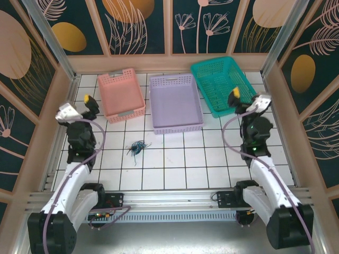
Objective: Untangle the cables
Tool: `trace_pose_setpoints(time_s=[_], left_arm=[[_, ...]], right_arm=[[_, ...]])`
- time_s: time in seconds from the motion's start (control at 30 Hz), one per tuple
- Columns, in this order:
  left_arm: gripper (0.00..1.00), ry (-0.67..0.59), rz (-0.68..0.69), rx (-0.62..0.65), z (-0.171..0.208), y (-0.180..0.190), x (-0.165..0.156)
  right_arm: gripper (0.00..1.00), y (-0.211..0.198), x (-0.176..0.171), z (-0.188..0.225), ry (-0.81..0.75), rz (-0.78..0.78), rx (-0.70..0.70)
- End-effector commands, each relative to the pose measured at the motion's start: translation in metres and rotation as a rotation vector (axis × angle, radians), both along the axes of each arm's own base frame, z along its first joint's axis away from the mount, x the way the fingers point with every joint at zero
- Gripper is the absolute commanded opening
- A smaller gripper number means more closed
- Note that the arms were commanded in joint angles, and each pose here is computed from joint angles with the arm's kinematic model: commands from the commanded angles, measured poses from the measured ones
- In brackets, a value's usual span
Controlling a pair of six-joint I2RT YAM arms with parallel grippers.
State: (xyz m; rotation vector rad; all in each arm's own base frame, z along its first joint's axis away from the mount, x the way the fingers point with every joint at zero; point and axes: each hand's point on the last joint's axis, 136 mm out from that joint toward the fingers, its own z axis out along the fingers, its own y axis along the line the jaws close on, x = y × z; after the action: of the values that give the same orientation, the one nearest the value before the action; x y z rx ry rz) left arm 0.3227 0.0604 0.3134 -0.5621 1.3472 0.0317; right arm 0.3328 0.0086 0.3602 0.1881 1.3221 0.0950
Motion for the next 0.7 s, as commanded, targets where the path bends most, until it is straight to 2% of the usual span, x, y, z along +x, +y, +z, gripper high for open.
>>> trace_pose_setpoints(time_s=[0.0, 0.07, 0.17, 0.23, 0.3, 0.33, 0.4, 0.47, 0.57, 0.67], left_arm=[[0.99, 0.121, 0.054, -0.318, 0.008, 0.009, -0.005], [0.99, 0.16, 0.04, -0.502, 0.006, 0.002, -0.006], [0.99, 0.248, -0.233, -0.583, 0.002, -0.047, 0.019], [0.99, 0.403, -0.336, -0.69, -0.028, -0.076, 0.024], [0.98, 0.605, -0.285, -0.781, -0.077, -0.09, 0.003], [0.94, 0.689, -0.262, -0.798, -0.096, -0.094, -0.01], [0.88, 0.875, -0.213, -0.821, -0.138, -0.102, -0.039], [0.84, 1.027, -0.228, -0.842, -0.173, -0.12, -0.065], [0.82, 1.133, -0.299, -0.931, -0.211, -0.153, -0.082], [0.81, 1.124, -0.373, -1.04, -0.222, -0.179, -0.075]], right_arm=[[0.99, -0.041, -0.008, -0.004, 0.203, -0.188, 0.351], [0.99, -0.056, -0.009, -0.019, 0.278, -0.262, 0.461], [0.99, -0.028, 0.006, -0.031, 0.404, -0.081, 0.411], [0.92, -0.002, 0.006, -0.04, 0.49, -0.027, 0.396], [0.79, 0.045, 0.002, -0.054, 0.596, 0.094, 0.328], [0.76, 0.068, -0.002, -0.064, 0.646, 0.159, 0.289], [0.74, 0.114, -0.019, -0.093, 0.763, 0.278, 0.223], [0.74, 0.157, -0.043, -0.125, 0.868, 0.383, 0.163], [0.73, 0.213, -0.074, -0.15, 0.953, 0.604, 0.13], [0.73, 0.254, -0.094, -0.158, 1.014, 0.818, 0.168]])
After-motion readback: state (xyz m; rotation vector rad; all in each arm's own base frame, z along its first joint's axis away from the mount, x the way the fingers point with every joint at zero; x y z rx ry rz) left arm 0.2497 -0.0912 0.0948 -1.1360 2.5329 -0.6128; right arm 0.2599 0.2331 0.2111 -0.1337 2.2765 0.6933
